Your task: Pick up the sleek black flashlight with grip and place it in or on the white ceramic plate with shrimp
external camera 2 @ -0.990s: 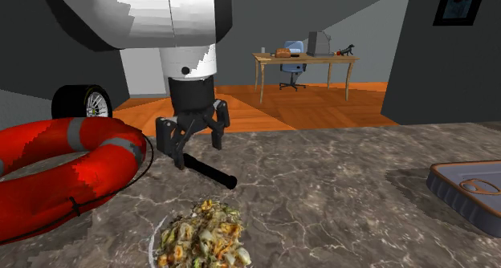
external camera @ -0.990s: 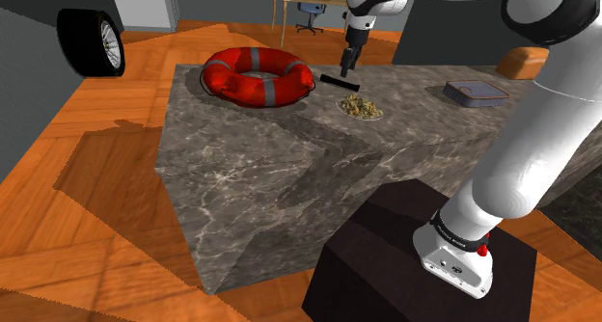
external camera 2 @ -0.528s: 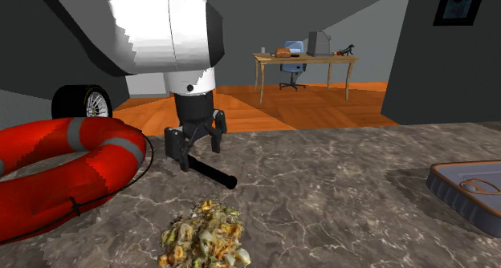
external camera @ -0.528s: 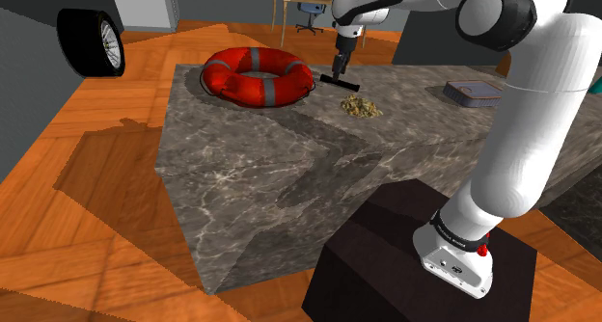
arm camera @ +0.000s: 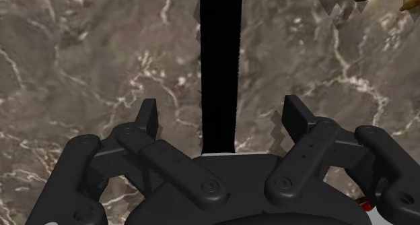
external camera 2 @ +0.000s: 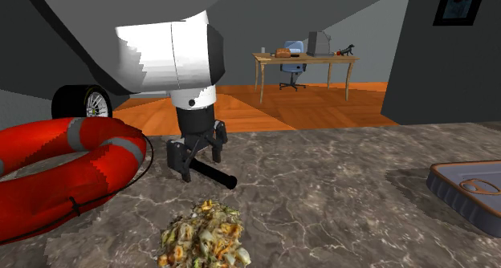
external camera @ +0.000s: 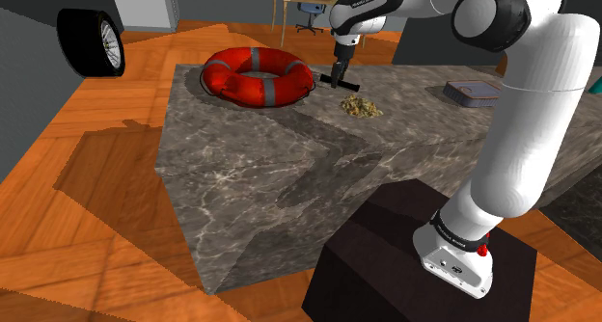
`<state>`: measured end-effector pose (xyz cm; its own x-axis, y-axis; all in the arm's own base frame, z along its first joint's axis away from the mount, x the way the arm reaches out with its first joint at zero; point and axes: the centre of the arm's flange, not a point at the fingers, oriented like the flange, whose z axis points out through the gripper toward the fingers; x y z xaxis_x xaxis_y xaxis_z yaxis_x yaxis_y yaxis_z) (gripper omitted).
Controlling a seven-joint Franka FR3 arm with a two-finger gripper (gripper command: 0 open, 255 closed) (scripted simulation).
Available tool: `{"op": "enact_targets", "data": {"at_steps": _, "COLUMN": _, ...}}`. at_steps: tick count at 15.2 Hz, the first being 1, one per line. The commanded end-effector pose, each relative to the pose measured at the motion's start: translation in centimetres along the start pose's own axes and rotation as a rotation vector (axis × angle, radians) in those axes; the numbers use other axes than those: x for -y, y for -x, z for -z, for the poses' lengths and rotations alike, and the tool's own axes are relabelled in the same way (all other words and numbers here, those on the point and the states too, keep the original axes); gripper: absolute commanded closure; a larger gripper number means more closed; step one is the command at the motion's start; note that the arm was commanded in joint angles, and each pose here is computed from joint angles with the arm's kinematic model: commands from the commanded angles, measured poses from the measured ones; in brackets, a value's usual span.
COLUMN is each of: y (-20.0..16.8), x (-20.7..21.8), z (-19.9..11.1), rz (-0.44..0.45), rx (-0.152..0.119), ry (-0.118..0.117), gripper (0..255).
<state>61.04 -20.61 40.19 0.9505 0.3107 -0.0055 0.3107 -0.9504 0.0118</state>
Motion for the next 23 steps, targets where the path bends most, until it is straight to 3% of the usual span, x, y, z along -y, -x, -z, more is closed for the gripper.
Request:
{"op": "enact_targets", "data": {"at_steps": 1, "y": 0.0, "x": 0.0, "z": 0.0, "rz": 0.000, "rx": 0.000, "ry": 0.000, "gripper": 0}}
{"op": "enact_targets", "data": {"at_steps": 4, "y": 0.0, "x": 0.0, "z": 0.0, "rz": 0.000, "rx": 0.000, "ry": 0.000, "gripper": 0}}
{"op": "enact_targets", "data": {"at_steps": 5, "y": 0.0, "x": 0.0, "z": 0.0, "rz": 0.000, "rx": 0.000, "ry": 0.000, "gripper": 255}}
{"op": "enact_targets", "data": {"at_steps": 14, "y": 0.0, "x": 0.0, "z": 0.0, "rz": 0.000, "rx": 0.000, "ry": 0.000, "gripper": 255}}
{"op": "enact_targets", "data": {"at_steps": 23, "y": 0.0, "x": -0.1, "z": 4.7, "rz": 0.000, "rx": 0.000, "ry": 0.000, "gripper": 255}}
